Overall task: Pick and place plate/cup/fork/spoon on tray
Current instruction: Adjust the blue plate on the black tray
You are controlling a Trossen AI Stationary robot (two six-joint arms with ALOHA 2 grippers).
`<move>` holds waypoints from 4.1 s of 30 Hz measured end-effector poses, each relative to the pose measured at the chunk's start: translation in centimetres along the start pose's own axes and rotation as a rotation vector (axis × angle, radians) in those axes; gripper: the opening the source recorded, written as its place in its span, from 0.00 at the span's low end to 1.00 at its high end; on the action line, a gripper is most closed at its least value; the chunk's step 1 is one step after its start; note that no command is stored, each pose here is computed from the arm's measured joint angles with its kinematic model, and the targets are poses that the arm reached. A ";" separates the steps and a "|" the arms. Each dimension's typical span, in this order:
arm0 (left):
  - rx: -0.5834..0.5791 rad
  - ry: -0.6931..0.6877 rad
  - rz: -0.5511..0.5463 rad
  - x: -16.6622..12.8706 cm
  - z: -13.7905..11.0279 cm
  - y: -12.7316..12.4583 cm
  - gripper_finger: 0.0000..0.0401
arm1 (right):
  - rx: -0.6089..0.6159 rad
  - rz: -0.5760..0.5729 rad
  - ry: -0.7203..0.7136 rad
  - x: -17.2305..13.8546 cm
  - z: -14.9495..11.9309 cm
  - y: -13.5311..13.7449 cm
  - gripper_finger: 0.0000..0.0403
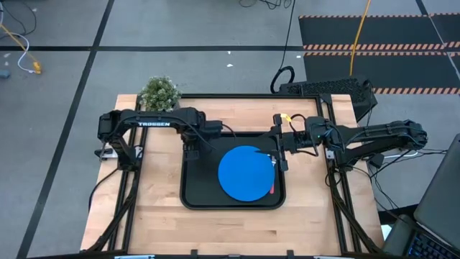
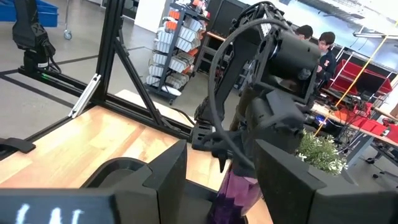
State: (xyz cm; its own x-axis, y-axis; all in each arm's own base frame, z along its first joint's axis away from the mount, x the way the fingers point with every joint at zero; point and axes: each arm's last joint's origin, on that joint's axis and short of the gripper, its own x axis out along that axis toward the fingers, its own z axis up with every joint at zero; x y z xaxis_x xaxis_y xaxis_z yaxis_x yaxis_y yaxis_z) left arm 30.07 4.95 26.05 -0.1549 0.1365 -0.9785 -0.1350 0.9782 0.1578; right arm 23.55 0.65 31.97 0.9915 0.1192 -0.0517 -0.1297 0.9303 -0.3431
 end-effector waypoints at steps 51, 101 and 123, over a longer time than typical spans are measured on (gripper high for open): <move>0.133 -0.796 -0.121 5.6 5.3 -9.7 0.44 | 0.004 0.001 0.002 0.0 0.0 0.0 0.44; 0.056 -0.605 0.036 6.8 1.8 -9.4 0.44 | 0.029 0.005 0.015 0.0 -0.1 0.1 0.44; 0.154 -0.537 -0.118 9.6 2.8 -12.6 0.44 | 0.033 0.008 0.022 0.0 -0.2 0.1 0.44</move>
State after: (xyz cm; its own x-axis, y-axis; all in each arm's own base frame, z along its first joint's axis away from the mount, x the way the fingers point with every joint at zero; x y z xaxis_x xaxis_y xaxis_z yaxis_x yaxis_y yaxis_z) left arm 33.01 -5.60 14.29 0.3768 0.0458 -0.9252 0.0296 0.9977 0.0615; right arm 23.52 0.66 31.75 0.9900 0.1191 -0.0751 -0.1368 0.9402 -0.3119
